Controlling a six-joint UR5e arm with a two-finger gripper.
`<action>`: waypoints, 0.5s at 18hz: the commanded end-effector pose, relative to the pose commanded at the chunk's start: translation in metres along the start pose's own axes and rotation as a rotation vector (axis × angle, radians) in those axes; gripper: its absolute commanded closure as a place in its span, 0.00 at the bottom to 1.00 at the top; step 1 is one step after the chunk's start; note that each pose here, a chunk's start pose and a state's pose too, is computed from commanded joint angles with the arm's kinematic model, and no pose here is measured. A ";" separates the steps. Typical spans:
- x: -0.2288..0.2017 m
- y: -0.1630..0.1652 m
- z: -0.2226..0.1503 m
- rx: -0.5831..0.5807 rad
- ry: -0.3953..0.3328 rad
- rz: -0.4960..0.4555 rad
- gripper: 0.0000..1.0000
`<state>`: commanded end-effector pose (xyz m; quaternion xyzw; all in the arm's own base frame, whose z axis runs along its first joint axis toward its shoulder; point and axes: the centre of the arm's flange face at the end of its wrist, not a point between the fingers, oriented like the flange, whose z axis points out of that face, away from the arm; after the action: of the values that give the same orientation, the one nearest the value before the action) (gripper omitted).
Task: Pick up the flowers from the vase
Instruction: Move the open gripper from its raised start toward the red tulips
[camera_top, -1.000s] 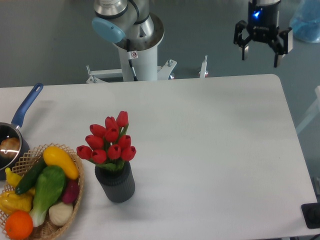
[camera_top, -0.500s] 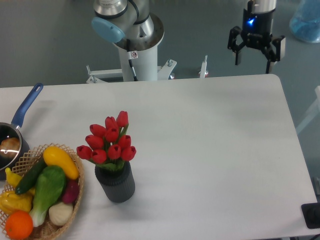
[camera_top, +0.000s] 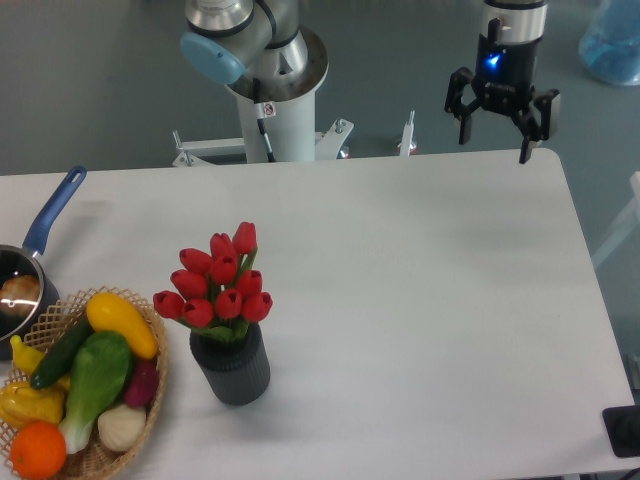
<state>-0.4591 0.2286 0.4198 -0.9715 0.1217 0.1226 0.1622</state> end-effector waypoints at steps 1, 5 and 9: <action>0.000 0.000 0.001 0.000 0.001 0.000 0.00; 0.002 -0.009 0.007 0.042 0.014 -0.080 0.00; 0.003 -0.016 0.025 0.142 0.049 -0.107 0.00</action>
<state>-0.4566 0.2515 0.4010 -0.9654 0.0818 0.0807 0.2341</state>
